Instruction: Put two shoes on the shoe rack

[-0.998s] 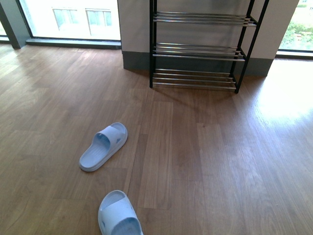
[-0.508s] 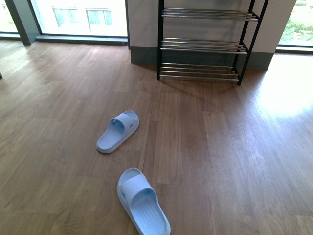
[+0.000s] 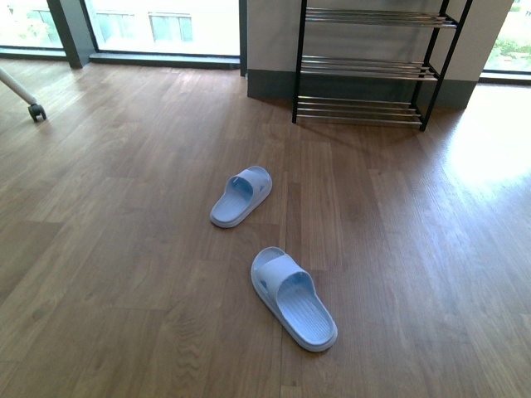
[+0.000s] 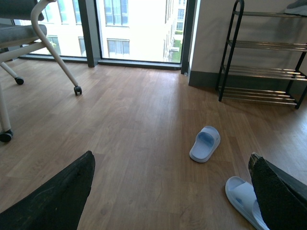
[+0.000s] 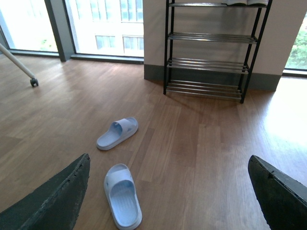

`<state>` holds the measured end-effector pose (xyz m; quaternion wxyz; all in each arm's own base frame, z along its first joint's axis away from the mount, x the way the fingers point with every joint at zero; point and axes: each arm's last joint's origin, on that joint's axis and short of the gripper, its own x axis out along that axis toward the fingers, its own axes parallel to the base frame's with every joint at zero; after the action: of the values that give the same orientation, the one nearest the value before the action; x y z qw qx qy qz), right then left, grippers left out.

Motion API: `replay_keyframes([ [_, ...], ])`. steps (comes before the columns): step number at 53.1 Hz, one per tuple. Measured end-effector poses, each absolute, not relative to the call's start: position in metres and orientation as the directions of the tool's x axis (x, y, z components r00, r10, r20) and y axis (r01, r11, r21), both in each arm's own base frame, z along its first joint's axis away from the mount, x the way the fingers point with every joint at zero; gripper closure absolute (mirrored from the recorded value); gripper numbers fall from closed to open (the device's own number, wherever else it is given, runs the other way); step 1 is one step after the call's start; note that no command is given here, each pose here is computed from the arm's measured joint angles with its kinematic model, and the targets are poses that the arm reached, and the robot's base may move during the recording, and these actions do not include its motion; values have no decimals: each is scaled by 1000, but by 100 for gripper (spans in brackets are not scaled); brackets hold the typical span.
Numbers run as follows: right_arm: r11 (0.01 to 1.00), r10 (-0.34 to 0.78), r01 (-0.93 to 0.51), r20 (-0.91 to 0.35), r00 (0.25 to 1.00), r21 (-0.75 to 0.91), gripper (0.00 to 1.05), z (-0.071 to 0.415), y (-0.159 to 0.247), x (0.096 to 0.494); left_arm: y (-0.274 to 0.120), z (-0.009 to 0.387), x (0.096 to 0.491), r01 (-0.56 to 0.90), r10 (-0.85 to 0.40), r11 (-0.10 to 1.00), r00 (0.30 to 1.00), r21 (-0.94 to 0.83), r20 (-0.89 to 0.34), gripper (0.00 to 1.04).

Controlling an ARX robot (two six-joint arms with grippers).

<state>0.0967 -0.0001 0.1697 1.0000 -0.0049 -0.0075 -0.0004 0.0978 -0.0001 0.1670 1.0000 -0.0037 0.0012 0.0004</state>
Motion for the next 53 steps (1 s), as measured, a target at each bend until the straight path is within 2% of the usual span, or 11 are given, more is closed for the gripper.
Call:
replay_keyframes([
  [53, 1000, -1, 1, 15, 1000, -10, 9, 170, 0, 97, 0, 167, 98, 1, -1, 1000, 1000, -7, -2, 9],
])
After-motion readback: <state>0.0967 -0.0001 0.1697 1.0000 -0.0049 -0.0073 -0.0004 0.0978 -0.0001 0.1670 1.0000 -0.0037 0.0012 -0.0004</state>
